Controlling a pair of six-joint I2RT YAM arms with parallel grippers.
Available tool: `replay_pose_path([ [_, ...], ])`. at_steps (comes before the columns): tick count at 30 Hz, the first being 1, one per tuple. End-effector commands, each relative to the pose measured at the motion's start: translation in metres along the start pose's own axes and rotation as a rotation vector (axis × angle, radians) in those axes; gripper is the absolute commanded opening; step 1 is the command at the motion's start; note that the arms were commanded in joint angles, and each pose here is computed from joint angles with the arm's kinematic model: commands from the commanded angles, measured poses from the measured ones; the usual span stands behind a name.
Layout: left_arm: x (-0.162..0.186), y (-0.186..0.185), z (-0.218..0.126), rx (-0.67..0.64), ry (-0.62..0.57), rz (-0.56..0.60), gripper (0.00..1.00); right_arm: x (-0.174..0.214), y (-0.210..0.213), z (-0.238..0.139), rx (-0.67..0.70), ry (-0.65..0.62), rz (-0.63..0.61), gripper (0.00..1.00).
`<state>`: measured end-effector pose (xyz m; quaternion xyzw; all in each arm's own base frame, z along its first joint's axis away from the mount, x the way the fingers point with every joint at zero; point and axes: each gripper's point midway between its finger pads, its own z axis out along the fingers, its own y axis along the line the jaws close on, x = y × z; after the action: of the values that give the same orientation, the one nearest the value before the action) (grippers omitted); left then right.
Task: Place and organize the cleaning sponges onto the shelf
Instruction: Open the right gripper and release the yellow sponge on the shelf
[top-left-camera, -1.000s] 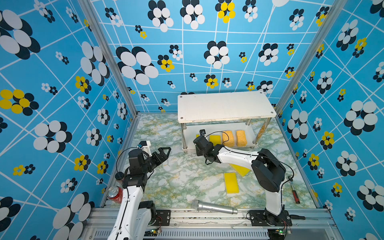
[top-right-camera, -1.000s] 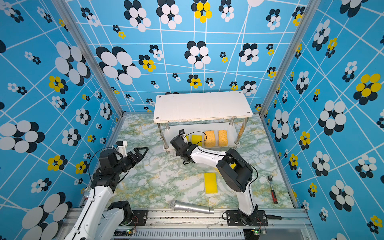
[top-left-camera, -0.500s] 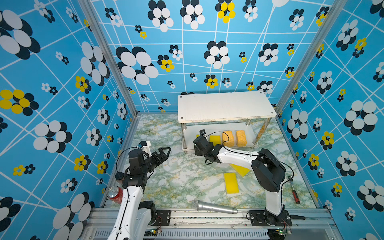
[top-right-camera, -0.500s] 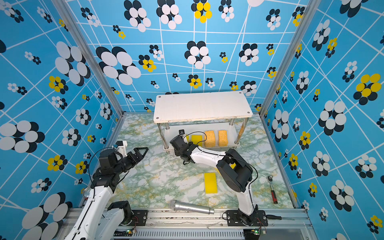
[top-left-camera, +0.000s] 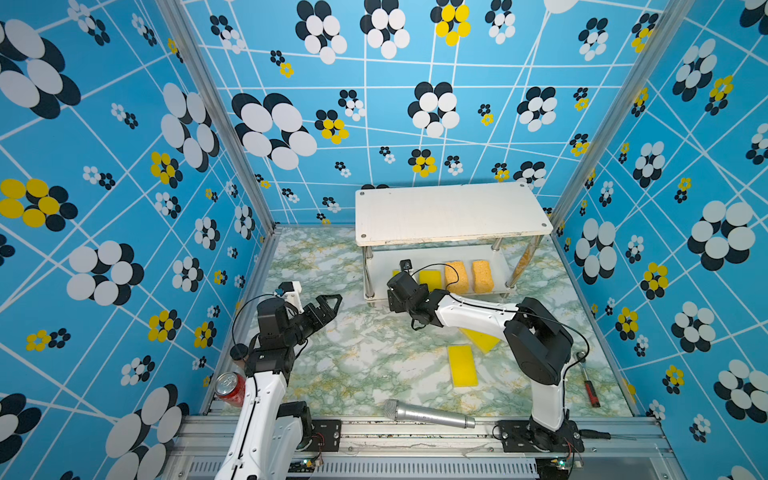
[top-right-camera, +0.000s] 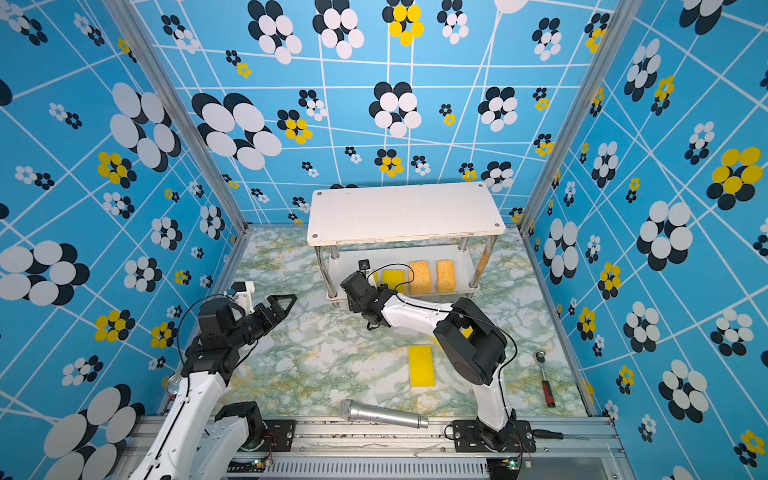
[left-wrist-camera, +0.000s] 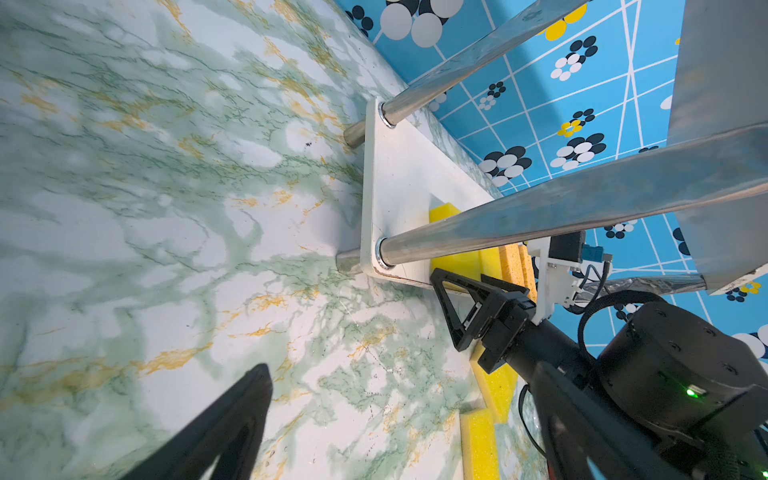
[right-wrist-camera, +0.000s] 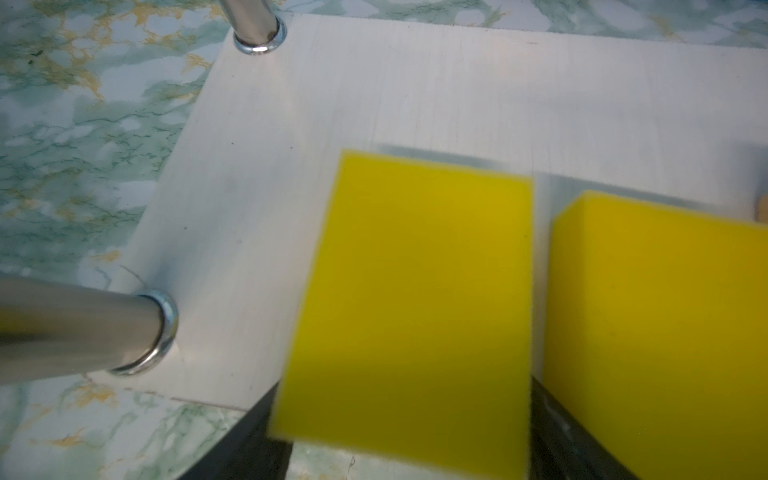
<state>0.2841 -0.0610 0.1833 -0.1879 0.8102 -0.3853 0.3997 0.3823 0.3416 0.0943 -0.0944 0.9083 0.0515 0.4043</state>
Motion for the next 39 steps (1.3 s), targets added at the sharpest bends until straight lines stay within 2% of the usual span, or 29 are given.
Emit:
replay_pose_path([
  [1, -0.003, -0.002, -0.003, 0.0, -0.01, 0.008, 0.99, -0.012, -0.003, -0.013, -0.015, -0.035, 0.024, 0.85],
  [18, -0.002, -0.001, -0.003, -0.001, -0.009, 0.008, 0.99, -0.014, 0.003, -0.026, -0.061, -0.051, 0.007, 0.89],
  [39, -0.003, -0.001, -0.003, -0.002, -0.011, 0.006, 0.99, 0.007, -0.006, -0.079, -0.174, -0.042, -0.088, 0.94],
])
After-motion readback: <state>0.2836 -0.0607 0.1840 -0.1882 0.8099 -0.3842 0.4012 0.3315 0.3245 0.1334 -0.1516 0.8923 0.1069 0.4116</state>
